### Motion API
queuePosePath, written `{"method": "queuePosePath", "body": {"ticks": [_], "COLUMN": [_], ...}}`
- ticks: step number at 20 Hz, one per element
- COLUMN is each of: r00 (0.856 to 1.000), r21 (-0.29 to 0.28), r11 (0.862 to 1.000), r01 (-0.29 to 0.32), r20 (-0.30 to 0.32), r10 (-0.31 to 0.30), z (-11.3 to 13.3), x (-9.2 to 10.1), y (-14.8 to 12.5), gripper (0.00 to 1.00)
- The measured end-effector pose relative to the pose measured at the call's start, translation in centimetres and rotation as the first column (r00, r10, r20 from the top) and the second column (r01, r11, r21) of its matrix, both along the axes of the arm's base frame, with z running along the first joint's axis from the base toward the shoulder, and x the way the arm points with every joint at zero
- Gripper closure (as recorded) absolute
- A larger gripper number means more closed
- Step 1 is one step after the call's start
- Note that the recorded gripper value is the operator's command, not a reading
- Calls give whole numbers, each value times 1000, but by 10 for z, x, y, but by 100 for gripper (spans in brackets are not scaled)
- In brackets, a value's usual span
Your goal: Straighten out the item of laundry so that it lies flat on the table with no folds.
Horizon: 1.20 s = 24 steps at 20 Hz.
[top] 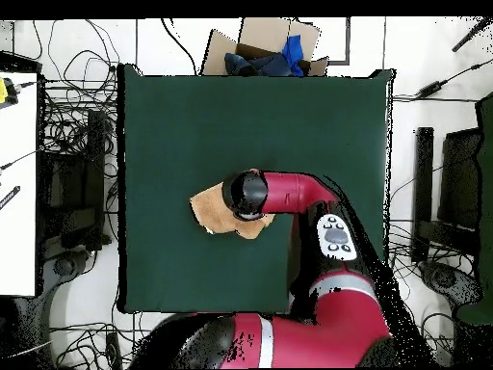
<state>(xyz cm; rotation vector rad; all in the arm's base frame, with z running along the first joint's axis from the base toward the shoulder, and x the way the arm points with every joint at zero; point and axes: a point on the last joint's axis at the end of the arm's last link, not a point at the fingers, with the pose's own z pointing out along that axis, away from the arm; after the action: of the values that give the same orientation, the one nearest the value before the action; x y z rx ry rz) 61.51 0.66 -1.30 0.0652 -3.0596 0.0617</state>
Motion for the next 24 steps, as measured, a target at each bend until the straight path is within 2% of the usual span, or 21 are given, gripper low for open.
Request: {"method": "queuePosePath", "body": {"ticks": [3, 6, 16, 24], "r00": [1000, 999, 999, 1000], "r21": [-13, -16, -26, -45], "r11": [1000, 1000, 999, 999], "r01": [16, 25, 33, 19], "r20": [23, 28, -20, 7], "r10": [-16, -24, -33, -19], "z": [-32, -41, -40, -41], "x": [19, 31, 46, 59], "y": [-15, -21, -28, -35], "gripper": [100, 100, 100, 100]}}
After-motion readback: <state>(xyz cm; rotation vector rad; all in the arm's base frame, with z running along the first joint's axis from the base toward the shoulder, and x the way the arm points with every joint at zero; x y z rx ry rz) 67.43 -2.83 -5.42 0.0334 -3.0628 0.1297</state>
